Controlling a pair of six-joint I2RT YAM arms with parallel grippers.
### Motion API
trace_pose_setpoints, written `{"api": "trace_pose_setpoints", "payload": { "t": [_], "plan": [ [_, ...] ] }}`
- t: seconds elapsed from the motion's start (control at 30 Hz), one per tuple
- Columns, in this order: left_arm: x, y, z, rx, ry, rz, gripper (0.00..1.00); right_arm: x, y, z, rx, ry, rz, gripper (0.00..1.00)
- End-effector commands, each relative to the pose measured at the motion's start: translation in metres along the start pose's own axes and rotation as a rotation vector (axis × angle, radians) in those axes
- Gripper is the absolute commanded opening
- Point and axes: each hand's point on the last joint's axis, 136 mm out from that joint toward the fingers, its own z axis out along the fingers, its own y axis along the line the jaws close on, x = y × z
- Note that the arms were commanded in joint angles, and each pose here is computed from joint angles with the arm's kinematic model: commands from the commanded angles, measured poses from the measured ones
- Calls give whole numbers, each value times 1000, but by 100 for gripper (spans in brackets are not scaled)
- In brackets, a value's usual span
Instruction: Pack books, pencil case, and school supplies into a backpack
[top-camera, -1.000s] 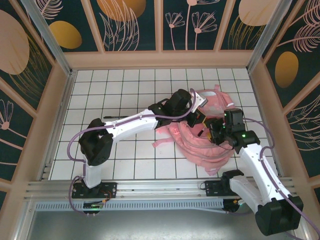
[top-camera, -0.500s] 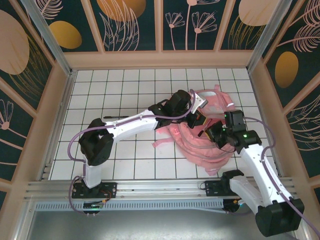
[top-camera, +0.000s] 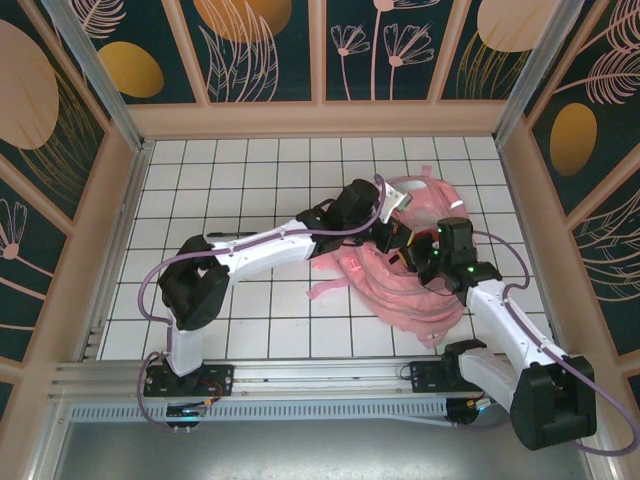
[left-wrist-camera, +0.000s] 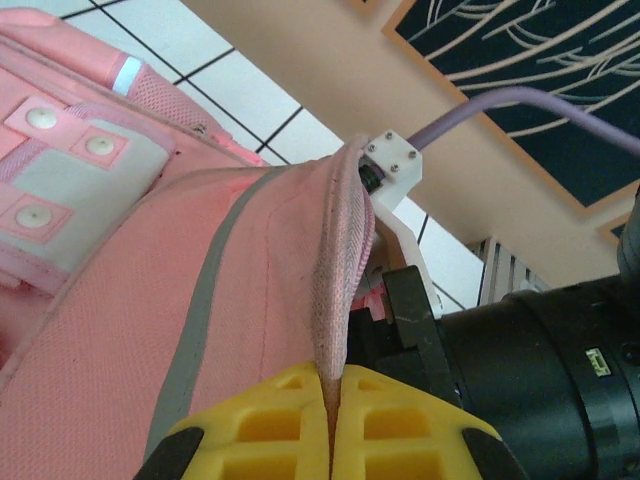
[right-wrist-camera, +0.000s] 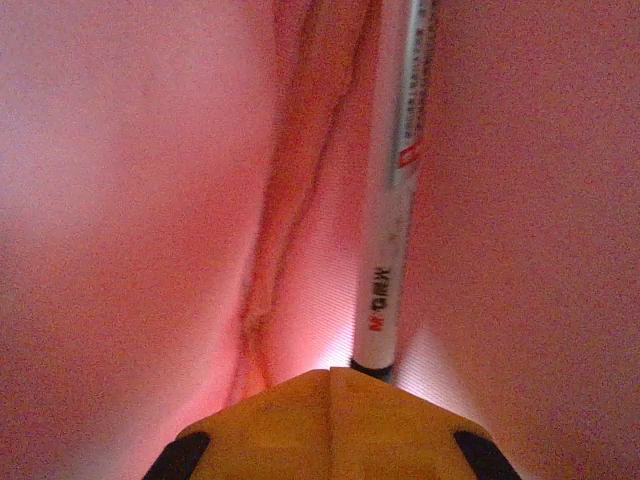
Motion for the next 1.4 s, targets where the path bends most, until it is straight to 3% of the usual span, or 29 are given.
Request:
{"api": "trace_pose_setpoints", "payload": {
  "t": [0.0, 0.23, 0.33, 0.43, 0.57, 0.7, 0.9, 1.0, 1.07, 1.17, 1.37],
  "plan": [
    [-27, -42, -14, 154, -92, 18, 0, -17, 26, 1, -102, -80, 88, 7],
    [-29, -40, -18, 155, -142, -21, 0, -22, 17, -6, -83, -113, 138, 8],
    [-28, -35, -17, 132, -147, -25, 0, -28, -5, -25, 102, -133, 20, 24],
    [-28, -37, -15, 144, -144, -30, 0, -19, -24, -37, 221, -70, -132, 41],
    [-29, -39, -16, 154, -145, -30, 0, 10, -25, -29, 126, 82, -167, 44],
    [-31, -43, -17, 173, -147, -32, 0, 8, -11, -17, 18, 79, -121, 45],
    [-31, -44, -16, 185, -150, -53, 0, 0, -13, 8, 46, 77, -84, 37],
    [-32, -44, -16, 190, -152, -56, 0, 1, -12, 18, 48, 75, -64, 20],
    [-32, -44, -16, 188, -154, -57, 0, -6, -12, 16, 73, 23, -41, 10],
    [-32, -42, -18, 176, -161, -58, 0, -25, -23, 2, 141, -120, 30, 4],
    [-29, -40, -18, 165, -159, -59, 0, -45, -39, -18, 197, -293, 171, 2]
  ]
}}
